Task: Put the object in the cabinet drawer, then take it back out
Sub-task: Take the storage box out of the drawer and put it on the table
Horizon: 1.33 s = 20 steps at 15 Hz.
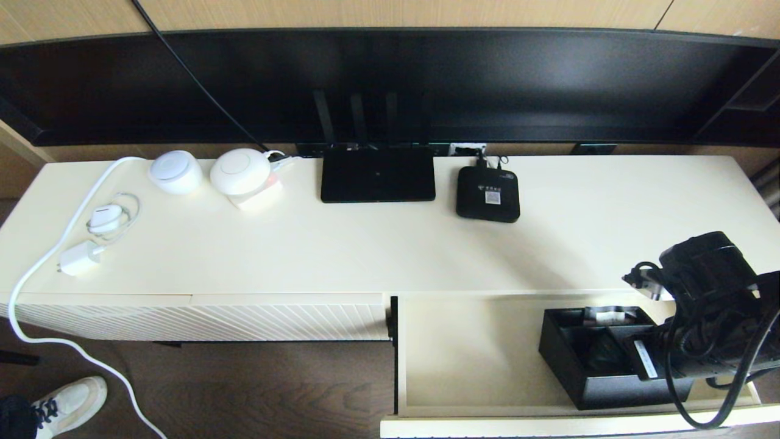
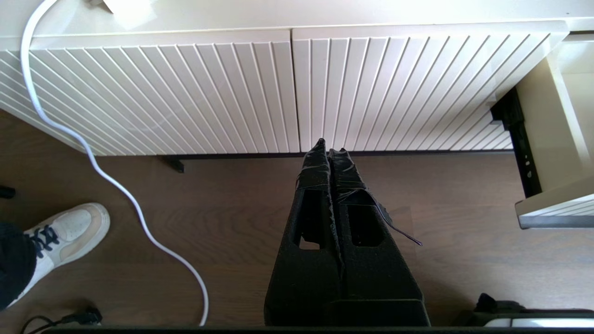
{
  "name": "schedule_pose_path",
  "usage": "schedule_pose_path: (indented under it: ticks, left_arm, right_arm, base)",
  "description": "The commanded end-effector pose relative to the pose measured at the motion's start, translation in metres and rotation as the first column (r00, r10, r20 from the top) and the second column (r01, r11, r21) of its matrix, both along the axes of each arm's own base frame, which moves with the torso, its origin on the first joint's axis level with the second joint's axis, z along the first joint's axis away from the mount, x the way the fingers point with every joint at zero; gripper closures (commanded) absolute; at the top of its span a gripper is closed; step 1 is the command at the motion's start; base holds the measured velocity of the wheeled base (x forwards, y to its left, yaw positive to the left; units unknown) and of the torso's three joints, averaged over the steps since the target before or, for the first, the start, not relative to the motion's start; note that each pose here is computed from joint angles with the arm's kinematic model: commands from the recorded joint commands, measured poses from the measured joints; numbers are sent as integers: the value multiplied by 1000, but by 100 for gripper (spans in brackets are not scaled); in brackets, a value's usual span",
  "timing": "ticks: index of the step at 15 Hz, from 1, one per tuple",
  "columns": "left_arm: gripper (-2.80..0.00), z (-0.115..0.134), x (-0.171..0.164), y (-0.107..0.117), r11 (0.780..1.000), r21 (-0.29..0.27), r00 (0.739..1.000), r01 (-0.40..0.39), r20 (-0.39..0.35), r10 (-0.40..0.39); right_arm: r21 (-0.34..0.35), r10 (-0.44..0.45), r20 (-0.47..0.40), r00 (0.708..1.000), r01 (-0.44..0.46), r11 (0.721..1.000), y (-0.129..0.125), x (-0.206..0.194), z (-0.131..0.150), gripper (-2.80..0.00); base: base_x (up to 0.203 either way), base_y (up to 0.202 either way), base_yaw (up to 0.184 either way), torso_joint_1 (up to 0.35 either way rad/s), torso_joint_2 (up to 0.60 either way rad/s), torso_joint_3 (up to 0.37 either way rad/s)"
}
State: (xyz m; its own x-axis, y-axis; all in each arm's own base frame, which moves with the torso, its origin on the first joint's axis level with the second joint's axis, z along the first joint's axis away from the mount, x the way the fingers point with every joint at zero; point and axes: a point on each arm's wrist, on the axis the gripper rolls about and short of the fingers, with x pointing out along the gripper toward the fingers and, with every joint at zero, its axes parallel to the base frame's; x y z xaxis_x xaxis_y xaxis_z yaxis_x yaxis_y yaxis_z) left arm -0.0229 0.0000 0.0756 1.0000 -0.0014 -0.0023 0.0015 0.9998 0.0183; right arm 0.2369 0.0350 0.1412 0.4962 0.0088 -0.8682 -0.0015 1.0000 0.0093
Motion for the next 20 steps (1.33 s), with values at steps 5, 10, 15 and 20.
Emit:
schedule_pose_path:
  ticks: [5, 10, 15, 20]
  left_arm:
    - [0, 0, 0, 0, 1000, 0, 1000, 0, -1, 0]
    - [0, 0, 0, 0, 1000, 0, 1000, 0, 0, 0]
    - [0, 0, 0, 0, 1000, 0, 1000, 0, -1, 0]
    - [0, 0, 0, 0, 1000, 0, 1000, 0, 1, 0]
  right_arm:
    - [8, -5, 49, 999, 4, 1000, 0, 2, 12, 0]
    - [1, -13, 92, 996, 13, 1000, -2, -2, 25, 0]
    - [-1, -7, 109, 994, 7, 1000, -3, -13, 40, 0]
    - [-7, 11, 103, 995, -10, 1000, -5, -37, 52, 0]
  base:
    - [0, 0, 0, 0, 0, 0]
    - [0, 0, 0, 0, 0, 0]
    - [0, 0, 0, 0, 0, 0]
    - [0, 0, 0, 0, 0, 0]
